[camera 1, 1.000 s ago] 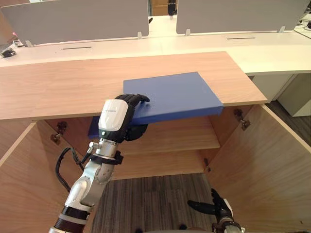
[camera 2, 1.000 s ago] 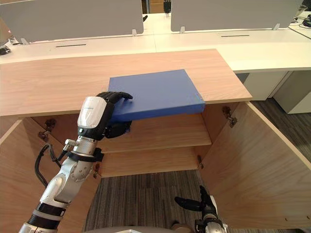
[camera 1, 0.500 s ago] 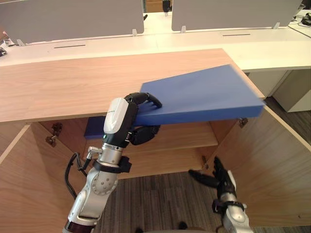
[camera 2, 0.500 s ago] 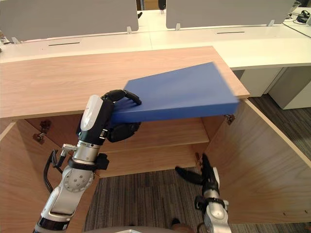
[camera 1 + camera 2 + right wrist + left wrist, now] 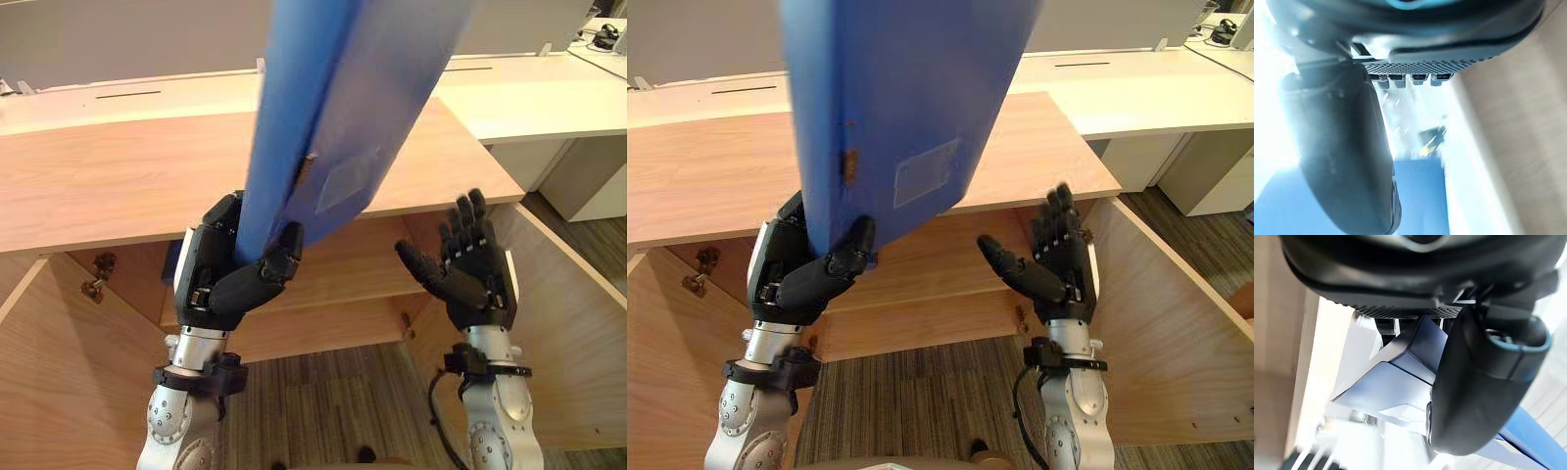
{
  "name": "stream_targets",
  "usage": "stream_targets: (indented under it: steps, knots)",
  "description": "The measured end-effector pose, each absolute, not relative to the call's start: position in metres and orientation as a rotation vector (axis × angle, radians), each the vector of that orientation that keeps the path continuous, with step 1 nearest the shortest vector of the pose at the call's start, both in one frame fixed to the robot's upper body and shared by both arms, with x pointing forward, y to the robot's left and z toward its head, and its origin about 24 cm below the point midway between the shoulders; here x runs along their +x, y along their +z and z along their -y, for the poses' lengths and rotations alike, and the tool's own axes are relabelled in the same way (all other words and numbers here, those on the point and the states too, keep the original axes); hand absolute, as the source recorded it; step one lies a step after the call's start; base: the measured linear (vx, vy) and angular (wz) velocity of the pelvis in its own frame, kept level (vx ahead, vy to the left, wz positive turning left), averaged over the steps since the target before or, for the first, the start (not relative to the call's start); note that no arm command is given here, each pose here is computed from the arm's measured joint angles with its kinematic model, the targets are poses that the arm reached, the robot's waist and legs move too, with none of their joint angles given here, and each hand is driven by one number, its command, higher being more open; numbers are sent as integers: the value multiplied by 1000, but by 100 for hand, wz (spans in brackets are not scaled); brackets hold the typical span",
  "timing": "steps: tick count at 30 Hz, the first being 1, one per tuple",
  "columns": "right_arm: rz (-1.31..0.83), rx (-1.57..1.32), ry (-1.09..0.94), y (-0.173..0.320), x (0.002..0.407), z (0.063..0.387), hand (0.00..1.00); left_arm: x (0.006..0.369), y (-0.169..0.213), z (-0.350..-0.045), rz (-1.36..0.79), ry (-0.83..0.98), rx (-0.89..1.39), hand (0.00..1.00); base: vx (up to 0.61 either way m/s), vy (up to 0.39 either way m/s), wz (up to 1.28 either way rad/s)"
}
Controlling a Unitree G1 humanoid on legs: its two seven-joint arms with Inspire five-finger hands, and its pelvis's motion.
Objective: Walk over to the cabinet, pick up the folder, carry it to the office cabinet, place the folder inside the office cabinet, then close the office cabinet door
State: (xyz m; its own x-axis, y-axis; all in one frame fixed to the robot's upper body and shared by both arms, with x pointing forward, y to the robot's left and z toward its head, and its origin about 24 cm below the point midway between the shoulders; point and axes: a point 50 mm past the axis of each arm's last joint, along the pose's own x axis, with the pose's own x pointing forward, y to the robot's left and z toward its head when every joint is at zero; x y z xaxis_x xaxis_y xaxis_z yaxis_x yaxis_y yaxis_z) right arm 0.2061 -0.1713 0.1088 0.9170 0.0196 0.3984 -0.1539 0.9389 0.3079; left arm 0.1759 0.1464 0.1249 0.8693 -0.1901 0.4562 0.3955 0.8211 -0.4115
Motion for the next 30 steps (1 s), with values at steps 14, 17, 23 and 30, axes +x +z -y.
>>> stream_targets:
  steps: [14,17,23,30]
  knots:
    - [366,229,324,118,244,166,100,179,101,-149,256,-381,-736,0,-23,-18,5]
    - [319,224,355,112,252,172,100,180,97,-152,214,-387,-740,0,-21,-26,16]
    - [294,148,352,112,266,183,100,180,91,-156,173,-408,-758,0,-18,-16,10]
    - [296,52,383,125,289,192,0,179,89,-157,145,-449,-749,0,-21,-15,6]
